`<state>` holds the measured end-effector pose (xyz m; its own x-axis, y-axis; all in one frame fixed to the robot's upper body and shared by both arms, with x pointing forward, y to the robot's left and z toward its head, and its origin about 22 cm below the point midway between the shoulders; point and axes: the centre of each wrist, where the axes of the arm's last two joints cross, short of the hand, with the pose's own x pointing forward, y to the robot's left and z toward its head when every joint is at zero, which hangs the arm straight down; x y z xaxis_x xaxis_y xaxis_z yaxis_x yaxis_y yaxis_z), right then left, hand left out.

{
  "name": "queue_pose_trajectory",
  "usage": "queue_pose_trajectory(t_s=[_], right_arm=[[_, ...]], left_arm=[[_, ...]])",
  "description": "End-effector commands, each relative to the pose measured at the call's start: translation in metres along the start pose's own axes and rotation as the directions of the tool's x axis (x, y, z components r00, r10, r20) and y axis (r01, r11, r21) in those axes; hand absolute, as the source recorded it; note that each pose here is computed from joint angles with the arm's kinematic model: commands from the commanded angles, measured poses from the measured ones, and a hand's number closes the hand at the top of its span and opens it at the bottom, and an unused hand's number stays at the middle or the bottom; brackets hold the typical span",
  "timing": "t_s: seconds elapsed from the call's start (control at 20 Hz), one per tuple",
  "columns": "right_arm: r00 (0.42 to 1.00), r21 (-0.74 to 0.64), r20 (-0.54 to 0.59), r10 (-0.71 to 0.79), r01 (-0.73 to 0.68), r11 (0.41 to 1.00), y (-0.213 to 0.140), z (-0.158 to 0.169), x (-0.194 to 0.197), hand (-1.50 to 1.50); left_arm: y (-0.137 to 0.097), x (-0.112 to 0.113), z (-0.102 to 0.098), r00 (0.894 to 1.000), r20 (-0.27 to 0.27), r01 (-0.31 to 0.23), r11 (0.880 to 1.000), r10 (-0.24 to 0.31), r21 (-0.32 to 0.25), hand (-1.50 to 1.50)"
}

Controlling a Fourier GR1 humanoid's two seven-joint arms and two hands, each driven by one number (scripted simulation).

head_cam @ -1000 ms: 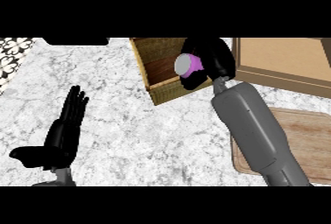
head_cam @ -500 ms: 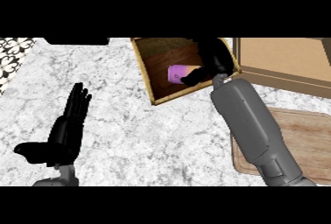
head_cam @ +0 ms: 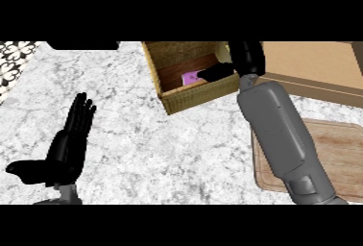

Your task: Pick the can from the cutting board and place it in the basket

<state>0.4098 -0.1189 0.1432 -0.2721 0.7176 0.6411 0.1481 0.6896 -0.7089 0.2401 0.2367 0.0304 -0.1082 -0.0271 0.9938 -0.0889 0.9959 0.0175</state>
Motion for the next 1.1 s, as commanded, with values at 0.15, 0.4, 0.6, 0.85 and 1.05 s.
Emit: queue_pose_trajectory(t_s=[0.15, 0.4, 0.6, 0.85, 1.05], right_arm=[[1.000, -0.155, -0.013, 0.010, -0.011, 0.988, -0.031, 0.000, -0.005, -1.50], [0.996, -0.247, -0.076, -0.048, 0.028, 0.969, -0.084, 0.006, -0.025, -1.50], [0.979, -0.301, -0.090, -0.182, 0.147, 0.942, -0.126, 0.002, -0.044, -1.50], [0.979, -0.265, -0.043, -0.199, 0.181, 0.947, -0.159, 0.031, -0.068, -1.50], [0.960, -0.219, 0.011, -0.279, 0.274, 0.936, -0.185, 0.034, -0.070, -1.50]], left_arm=[[-0.014, -0.001, -0.006, 1.000, -0.005, 0.021, 1.000, -0.021, 0.002, 0.00], [-0.001, 0.013, 0.008, 1.000, -0.022, 0.008, 1.000, -0.008, 0.001, 0.00], [0.011, 0.020, -0.003, 1.000, 0.016, 0.013, 1.000, -0.013, 0.006, 0.00], [-0.011, 0.014, 0.007, 1.000, -0.013, -0.010, 1.000, 0.010, 0.000, 0.00], [-0.011, 0.002, 0.001, 1.000, 0.007, 0.005, 1.000, -0.005, 0.002, 0.00]])
